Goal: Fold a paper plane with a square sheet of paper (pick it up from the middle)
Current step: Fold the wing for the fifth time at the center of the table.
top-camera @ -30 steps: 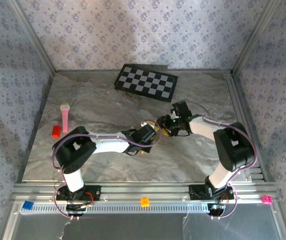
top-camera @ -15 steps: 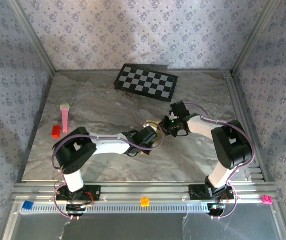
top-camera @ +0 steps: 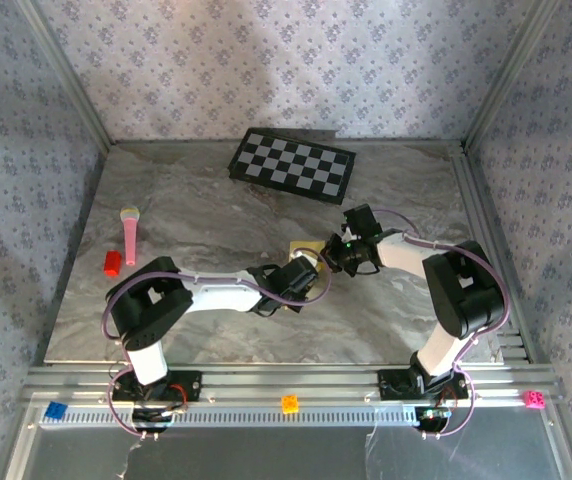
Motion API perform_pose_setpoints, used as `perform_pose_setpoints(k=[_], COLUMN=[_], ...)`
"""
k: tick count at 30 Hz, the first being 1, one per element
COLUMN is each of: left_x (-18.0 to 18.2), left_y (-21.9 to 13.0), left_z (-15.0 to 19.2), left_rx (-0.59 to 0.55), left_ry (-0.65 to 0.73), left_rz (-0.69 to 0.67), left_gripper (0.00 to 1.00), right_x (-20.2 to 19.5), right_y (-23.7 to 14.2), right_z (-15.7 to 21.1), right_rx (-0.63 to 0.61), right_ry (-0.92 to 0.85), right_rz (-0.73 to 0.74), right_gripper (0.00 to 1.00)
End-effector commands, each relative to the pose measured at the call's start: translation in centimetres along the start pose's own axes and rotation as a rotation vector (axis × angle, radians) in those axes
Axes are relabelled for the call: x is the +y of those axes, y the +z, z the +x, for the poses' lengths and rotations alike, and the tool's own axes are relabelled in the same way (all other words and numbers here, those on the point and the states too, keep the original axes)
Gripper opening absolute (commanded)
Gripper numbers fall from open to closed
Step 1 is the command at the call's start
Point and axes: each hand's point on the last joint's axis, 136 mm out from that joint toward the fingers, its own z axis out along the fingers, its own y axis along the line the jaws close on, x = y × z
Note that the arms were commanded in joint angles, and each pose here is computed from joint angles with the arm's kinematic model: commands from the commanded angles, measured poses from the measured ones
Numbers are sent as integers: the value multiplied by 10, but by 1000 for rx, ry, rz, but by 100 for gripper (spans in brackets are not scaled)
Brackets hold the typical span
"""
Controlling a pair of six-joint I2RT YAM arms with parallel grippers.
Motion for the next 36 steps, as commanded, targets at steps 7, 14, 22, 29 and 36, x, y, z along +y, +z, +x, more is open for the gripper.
perform_pose_setpoints(k=[7, 14, 22, 29, 36], left_x=[-5, -2, 1, 4, 7], left_y=[-10, -5, 0, 1, 3], left_z=[-14, -7, 1, 3, 6], left_rx=[-37, -14, 17, 11, 6], left_ry=[20, 1, -90, -185, -272], left_rz=[2, -13, 9, 71, 135], left_gripper=[14, 8, 7, 7, 3], right_x=[2, 5, -6, -20, -25], right_y=[-6, -10, -23, -38, -43], right_z=[1, -1, -1, -1, 1], right_rx=[-3, -14, -54, -88, -101], right_ry=[16, 4, -18, -12, -19], right_rz=[-16, -25, 11, 32, 47], right_gripper=[1, 6, 23, 30, 30])
